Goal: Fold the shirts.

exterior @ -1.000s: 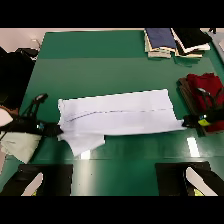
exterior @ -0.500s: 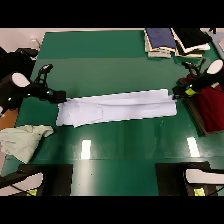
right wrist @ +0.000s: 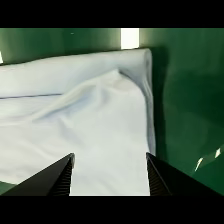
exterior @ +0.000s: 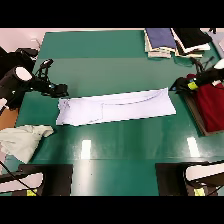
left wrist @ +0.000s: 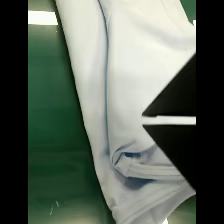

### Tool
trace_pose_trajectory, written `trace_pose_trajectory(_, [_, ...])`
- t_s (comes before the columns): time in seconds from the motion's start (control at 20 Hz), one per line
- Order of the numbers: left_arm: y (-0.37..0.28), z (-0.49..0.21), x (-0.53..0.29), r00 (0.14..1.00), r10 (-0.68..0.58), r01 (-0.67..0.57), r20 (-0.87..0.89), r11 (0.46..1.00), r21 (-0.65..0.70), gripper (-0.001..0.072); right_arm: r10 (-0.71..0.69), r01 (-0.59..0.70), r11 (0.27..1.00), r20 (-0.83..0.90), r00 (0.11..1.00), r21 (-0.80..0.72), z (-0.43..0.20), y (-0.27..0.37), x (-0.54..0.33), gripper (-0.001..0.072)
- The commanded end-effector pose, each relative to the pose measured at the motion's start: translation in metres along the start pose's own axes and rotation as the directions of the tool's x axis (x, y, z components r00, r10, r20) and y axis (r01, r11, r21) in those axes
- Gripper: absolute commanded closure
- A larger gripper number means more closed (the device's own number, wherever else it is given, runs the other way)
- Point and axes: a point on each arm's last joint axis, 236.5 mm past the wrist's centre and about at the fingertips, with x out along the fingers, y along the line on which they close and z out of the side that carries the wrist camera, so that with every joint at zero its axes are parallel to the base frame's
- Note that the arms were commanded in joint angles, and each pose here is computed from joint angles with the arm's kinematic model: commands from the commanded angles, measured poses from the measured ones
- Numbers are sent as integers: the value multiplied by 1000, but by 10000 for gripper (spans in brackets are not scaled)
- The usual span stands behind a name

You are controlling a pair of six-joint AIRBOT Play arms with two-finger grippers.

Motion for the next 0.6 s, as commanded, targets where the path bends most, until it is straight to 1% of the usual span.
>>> trace_pose_trajectory(0.0, [-18,-1,-1,997,-73,72,-10,996,-42,673,100,-96,989,-33,994,112,-23,-30,6,181])
trace_pose_trajectory(0.05, [-28,3,-1,994,-106,107,6,993,-55,681,132,-123,980,-44,990,154,-30,-36,12,184])
trace_pose_trajectory(0.1, [-35,5,1,993,-116,117,18,992,-46,681,147,-135,974,-54,988,184,-36,-42,19,203])
trace_pose_trajectory(0.25, [-69,8,13,990,-138,137,43,990,26,681,198,-179,963,-78,977,200,-40,-36,41,221])
trace_pose_trajectory(0.3, [-83,7,19,988,-148,146,49,988,41,681,206,-187,964,-90,974,190,-39,-30,50,269])
trace_pose_trajectory(0.35, [-95,5,26,986,-157,155,47,987,48,682,214,-194,965,-98,972,178,-38,-22,58,281])
trace_pose_trajectory(0.4, [-107,1,34,985,-167,165,41,984,63,681,209,-190,968,-110,972,163,-39,-17,66,314])
trace_pose_trajectory(0.45, [-118,-4,43,984,-175,172,29,982,84,682,207,-190,973,-130,970,132,-41,-8,74,439])
trace_pose_trajectory(0.5, [-127,-9,51,983,-181,178,19,980,84,682,205,-193,977,-141,969,93,-42,-1,78,492])
trace_pose_trajectory(0.55, [-137,-12,59,982,-186,184,15,980,80,682,203,-195,978,-141,969,67,-42,4,77,585])
